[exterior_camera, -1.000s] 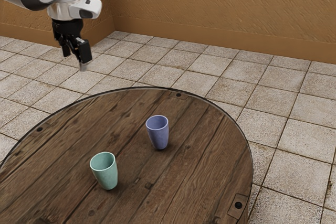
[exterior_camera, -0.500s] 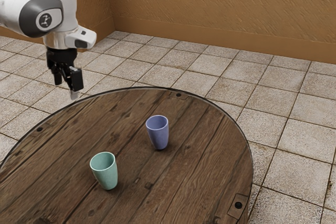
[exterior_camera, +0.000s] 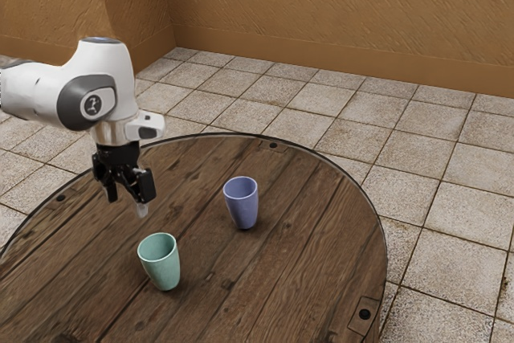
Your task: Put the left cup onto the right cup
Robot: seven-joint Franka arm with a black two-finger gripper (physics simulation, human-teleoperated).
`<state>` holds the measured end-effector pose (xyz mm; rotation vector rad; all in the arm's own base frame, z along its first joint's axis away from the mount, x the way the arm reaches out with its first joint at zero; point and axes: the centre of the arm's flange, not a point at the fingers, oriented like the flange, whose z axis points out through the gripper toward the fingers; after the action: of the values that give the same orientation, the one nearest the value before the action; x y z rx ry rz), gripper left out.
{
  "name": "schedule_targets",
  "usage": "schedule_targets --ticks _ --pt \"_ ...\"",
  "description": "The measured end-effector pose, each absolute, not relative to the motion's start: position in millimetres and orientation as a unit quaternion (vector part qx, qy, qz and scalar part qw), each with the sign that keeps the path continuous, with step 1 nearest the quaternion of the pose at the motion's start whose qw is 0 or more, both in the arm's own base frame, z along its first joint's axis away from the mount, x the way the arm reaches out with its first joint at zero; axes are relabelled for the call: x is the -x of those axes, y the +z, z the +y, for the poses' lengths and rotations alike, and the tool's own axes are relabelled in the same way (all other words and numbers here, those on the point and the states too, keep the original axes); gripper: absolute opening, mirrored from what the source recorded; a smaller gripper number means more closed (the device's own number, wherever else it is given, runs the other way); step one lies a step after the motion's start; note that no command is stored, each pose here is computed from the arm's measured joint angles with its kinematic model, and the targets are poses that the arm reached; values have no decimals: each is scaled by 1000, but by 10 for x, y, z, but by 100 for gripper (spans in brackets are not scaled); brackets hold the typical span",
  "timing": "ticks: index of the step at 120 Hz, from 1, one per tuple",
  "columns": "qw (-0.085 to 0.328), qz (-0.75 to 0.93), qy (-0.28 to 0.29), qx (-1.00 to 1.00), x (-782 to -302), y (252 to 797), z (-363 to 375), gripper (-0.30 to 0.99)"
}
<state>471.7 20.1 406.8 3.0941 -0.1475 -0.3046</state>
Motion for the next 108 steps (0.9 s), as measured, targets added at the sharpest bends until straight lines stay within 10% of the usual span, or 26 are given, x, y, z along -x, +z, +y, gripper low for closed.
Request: schedule_targets --ticks 108 --pt "38 53 -92 -994 -4792 3181 311 69"
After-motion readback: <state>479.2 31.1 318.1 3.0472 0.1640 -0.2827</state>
